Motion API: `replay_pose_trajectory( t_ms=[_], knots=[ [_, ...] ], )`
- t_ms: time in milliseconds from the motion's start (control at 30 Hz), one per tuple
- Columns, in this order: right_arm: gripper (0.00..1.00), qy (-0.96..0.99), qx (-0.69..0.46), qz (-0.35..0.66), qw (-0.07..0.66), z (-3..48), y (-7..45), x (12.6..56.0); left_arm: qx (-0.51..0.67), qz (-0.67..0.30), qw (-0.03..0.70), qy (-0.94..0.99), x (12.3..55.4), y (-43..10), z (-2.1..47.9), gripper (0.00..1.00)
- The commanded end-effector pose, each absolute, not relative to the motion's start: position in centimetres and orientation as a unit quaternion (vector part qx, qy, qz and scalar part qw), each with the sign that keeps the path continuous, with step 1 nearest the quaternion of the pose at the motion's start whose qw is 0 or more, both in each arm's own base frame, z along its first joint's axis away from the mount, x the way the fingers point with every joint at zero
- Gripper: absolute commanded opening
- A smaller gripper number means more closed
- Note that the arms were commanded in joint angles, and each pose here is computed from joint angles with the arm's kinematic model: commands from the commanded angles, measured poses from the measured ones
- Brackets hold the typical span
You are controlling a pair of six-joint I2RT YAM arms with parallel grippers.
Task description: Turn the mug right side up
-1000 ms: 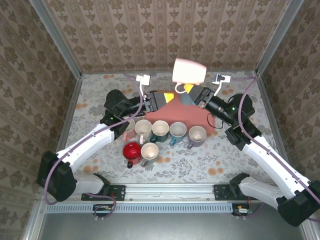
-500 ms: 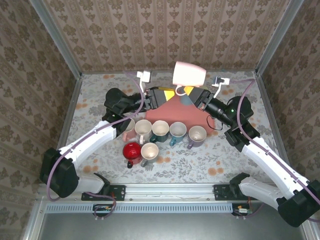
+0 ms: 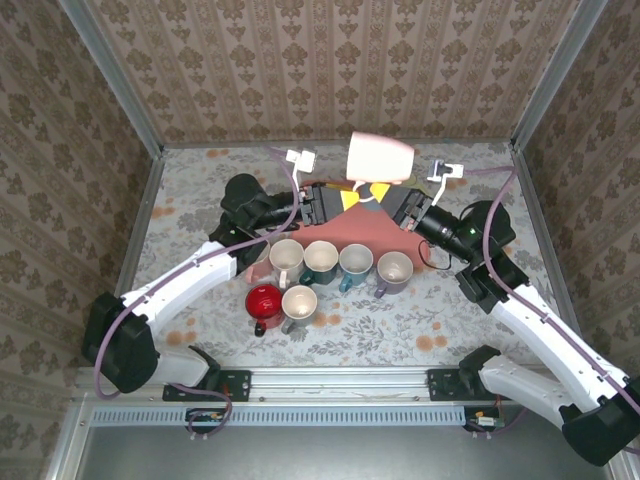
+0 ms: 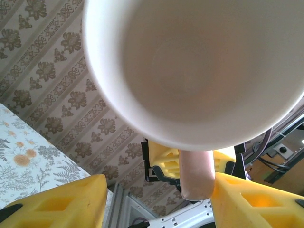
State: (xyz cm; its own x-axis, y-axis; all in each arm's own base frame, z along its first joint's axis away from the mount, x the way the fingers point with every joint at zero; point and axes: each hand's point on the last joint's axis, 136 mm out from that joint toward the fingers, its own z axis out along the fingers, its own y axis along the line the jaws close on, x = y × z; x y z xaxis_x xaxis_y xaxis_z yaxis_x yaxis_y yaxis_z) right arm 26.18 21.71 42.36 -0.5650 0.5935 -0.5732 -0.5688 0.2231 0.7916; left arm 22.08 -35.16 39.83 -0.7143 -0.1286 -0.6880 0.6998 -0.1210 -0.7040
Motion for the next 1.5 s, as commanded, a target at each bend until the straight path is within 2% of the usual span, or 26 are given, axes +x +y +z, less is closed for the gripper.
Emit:
replay_pose_trajectory(
  t_ms=[0,233,267,367,433,533,567,633,667,733,767,800,867,1000,1167,1333,1467],
  knots=[
    [0.0,0.577,-0.027,0.648,0.496,45.5,21.3,24.1,0.249,-0.7,0.319,0.589,22.2,-35.0,40.9,0.59],
    [0.0,0.584,-0.013,0.65,0.486,43.8,21.4,24.5,0.257,-0.7,0.325,0.582,21.7,-35.4,41.3,0.5],
    [0.0,0.586,-0.01,0.65,0.483,43.5,21.5,24.7,0.257,-0.7,0.323,0.583,21.7,-35.5,41.2,0.46],
    [0.0,0.589,-0.006,0.651,0.478,42.9,21.6,24.9,0.261,-0.701,0.318,0.582,21.6,-35.7,41.1,0.24],
    [0.0,0.594,-0.003,0.649,0.476,42.3,21.7,25.1,0.264,-0.702,0.32,0.58,21.4,-35.7,41.1,0.13],
    [0.0,0.604,0.006,0.64,0.475,41.6,21.6,25.6,0.265,-0.703,0.33,0.571,21.2,-35.4,41.4,0.01],
    [0.03,0.61,0.012,0.634,0.476,41.2,21.5,25.8,0.266,-0.703,0.332,0.57,21.0,-35.3,41.6,0.0],
    [0.16,0.617,0.015,0.626,0.477,40.7,21.5,26.0,0.269,-0.702,0.337,0.567,20.7,-35.0,41.8,0.0],
    [0.28,0.62,0.016,0.622,0.477,40.5,21.4,26.0,0.269,-0.701,0.34,0.567,20.6,-34.9,41.8,0.0],
    [0.66,0.628,0.013,0.612,0.48,40.3,21.4,26.1,0.268,-0.694,0.346,0.572,20.4,-34.6,41.7,0.0],
    [0.78,0.632,0.009,0.604,0.486,40.4,21.2,26.0,0.269,-0.686,0.347,0.58,20.2,-34.5,41.4,0.0],
    [0.88,0.638,0.004,0.59,0.494,40.4,21.0,25.9,0.275,-0.671,0.351,0.592,19.9,-34.3,40.9,0.0],
    [0.97,0.657,0.013,0.549,0.517,40.0,19.7,25.7,0.301,-0.624,0.36,0.625,18.7,-34.0,39.3,0.0],
    [0.99,0.696,0.034,0.428,0.575,39.1,15.3,24.9,0.38,-0.494,0.393,0.676,15.2,-32.9,35.9,0.0],
    [0.99,0.719,0.064,0.307,0.62,38.7,10.4,23.8,0.443,-0.383,0.347,0.732,11.4,-31.5,30.2,0.0],
    [0.98,0.728,0.042,0.283,0.623,38.9,10.0,23.1,0.489,-0.278,0.296,0.772,8.5,-30.2,24.3,0.0],
    [0.97,0.737,0.036,0.285,0.611,38.0,10.5,23.3,0.478,-0.214,0.25,0.814,8.3,-29.5,19.9,0.0]
  ],
)
